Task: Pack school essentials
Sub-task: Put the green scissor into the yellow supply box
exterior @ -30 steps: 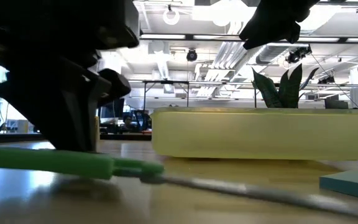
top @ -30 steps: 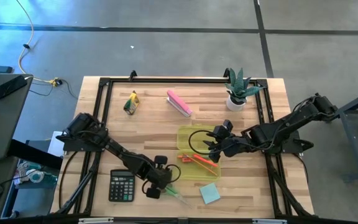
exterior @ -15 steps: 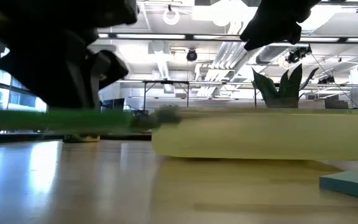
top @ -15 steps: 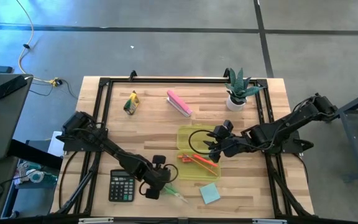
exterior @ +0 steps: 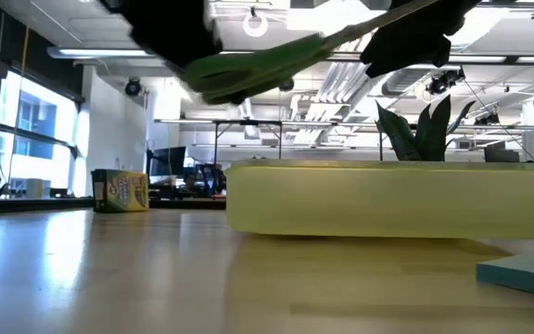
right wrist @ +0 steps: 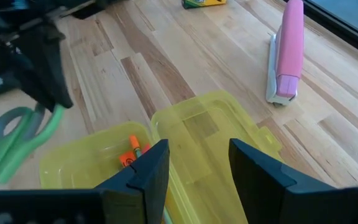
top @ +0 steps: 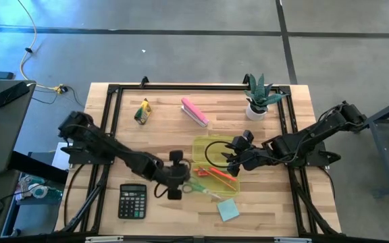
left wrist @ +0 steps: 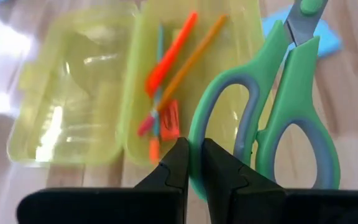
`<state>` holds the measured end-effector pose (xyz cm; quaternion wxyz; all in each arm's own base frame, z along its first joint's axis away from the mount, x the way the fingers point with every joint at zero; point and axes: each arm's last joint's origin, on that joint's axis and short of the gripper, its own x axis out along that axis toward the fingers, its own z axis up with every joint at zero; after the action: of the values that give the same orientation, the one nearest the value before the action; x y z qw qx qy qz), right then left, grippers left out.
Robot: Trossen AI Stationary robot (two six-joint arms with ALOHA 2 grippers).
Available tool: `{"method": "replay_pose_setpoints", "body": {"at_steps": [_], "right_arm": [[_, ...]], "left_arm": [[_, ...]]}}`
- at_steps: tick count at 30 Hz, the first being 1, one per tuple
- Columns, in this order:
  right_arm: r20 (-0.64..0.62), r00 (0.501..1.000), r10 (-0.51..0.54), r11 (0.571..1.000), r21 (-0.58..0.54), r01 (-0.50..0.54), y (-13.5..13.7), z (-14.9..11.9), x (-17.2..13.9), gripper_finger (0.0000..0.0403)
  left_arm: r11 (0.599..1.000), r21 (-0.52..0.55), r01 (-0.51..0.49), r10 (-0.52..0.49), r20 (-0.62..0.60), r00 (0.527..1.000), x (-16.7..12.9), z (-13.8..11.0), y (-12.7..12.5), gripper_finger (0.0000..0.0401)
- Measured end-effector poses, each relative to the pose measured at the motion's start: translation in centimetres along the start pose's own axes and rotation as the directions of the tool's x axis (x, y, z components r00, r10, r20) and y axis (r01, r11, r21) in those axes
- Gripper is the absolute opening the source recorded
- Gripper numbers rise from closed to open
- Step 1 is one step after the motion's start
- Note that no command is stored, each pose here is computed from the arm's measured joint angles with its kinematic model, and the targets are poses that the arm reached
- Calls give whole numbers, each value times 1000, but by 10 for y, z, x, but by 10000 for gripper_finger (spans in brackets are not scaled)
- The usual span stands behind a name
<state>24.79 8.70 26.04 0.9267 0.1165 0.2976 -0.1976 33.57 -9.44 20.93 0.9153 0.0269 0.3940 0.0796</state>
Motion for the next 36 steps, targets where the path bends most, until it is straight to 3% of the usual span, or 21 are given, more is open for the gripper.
{"method": "replay_pose_setpoints", "body": {"at_steps": [9, 16, 36], "right_arm": [[21, 999, -31, 1000, -2, 31, -1, 1, 0, 157], [21, 999, -32, 999, -2, 32, -1, 1, 0, 157], [17, 999, -35, 999, -7, 35, -2, 0, 0, 157]], "left_arm": [[999, -37, -6, 9, 60, 998, 16, 14, 34, 17], [1000, 11, -23, 22, 47, 999, 23, 16, 51, 17], [999, 34, 29, -29, -17, 999, 61, 1, 45, 22]]}}
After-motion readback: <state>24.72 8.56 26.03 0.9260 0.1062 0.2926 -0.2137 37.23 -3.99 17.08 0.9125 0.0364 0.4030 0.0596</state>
